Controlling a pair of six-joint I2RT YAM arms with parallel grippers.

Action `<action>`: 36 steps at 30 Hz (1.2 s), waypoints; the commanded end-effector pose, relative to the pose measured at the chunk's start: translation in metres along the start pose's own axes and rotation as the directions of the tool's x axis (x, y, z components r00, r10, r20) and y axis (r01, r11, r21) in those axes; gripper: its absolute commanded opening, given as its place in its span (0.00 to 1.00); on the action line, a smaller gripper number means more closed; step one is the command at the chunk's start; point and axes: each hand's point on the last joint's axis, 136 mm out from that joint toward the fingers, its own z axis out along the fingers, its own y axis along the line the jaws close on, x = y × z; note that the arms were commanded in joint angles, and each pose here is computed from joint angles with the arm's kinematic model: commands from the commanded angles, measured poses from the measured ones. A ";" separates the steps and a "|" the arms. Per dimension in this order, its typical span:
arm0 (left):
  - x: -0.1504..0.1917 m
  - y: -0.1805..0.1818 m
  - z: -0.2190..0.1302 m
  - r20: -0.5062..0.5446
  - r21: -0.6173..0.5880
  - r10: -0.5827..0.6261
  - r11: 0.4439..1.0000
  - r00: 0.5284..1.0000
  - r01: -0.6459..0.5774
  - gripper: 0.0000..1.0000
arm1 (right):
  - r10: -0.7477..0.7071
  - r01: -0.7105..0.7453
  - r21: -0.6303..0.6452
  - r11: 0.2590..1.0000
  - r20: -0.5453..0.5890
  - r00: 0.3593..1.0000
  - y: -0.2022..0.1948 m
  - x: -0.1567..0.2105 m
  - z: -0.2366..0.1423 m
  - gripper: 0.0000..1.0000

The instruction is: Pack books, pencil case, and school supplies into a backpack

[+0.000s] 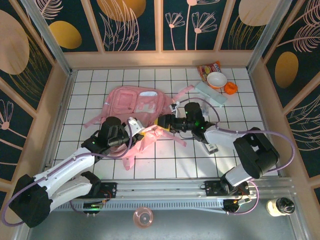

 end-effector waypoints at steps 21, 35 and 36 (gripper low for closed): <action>-0.055 0.012 0.016 0.078 0.033 -0.167 0.986 0.983 0.165 0.81 | -0.046 0.065 -0.135 0.989 0.134 0.990 0.076 -0.032 0.010 0.00; -0.056 0.046 0.008 0.159 -0.162 -0.210 0.958 0.965 0.236 0.00 | -0.062 0.004 0.236 0.972 0.239 0.969 0.017 -0.040 -0.027 0.47; -0.061 0.046 0.005 0.191 -0.157 -0.213 0.957 0.958 0.244 0.00 | -0.041 -0.033 0.289 0.957 0.245 0.969 0.001 -0.037 -0.032 0.50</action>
